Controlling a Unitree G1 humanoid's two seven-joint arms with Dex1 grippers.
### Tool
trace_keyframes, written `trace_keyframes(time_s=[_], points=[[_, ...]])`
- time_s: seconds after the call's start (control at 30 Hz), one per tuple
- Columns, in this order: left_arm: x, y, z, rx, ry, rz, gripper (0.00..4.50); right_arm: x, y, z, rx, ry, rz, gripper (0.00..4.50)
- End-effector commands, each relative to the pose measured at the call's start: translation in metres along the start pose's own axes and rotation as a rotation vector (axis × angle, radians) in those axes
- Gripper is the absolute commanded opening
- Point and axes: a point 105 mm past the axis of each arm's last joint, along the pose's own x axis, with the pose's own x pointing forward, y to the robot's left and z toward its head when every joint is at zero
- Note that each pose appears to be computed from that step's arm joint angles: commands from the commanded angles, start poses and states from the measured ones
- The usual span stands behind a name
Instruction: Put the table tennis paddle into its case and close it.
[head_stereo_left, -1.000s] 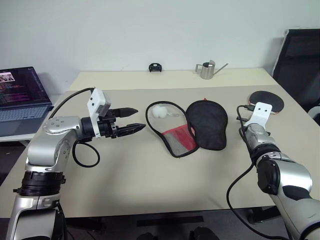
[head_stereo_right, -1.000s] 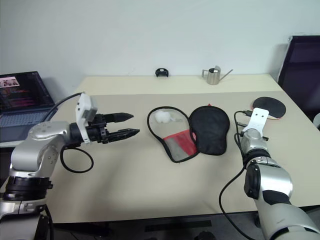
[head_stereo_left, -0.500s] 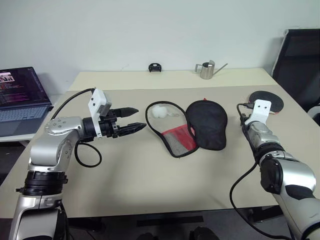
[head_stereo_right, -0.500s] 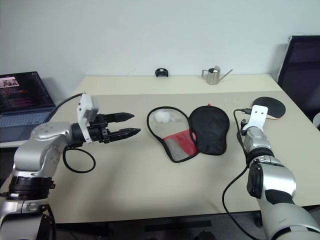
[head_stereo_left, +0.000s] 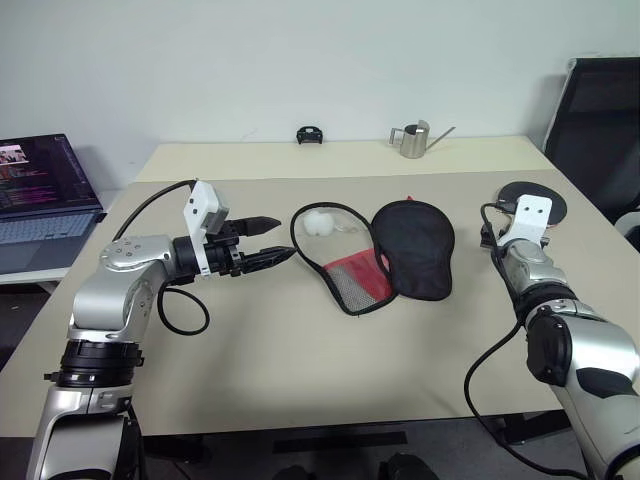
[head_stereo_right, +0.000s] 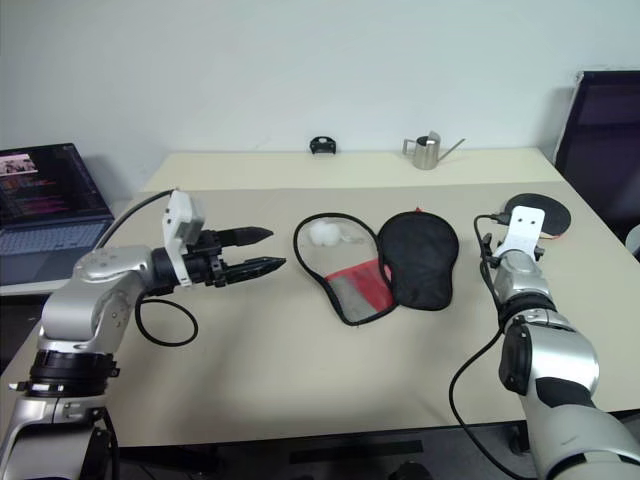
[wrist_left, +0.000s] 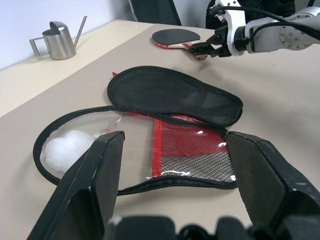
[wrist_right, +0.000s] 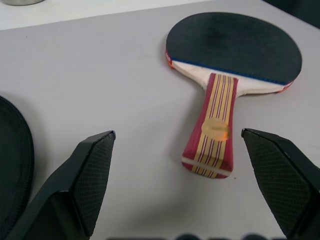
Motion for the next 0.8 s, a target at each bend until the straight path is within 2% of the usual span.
trace_keyframes(time_s=[0.03,0.17,0.8], points=[[-0.0014,0.0034,0.0146,0.053,-0.033,0.014,3.54,0.0008,-0.0087,0.0248,-0.022,-0.06,-0.057,4.43],[-0.0021,0.0039,0.0145,0.056,-0.033,0.017,3.54,0.0006,-0.0135,0.0218,-0.017,-0.046,-0.097,4.43],[-0.001,0.0065,0.0157,0.064,-0.041,0.027,3.54,0.001,-0.01,0.0269,0.007,-0.056,-0.062,4.43]])
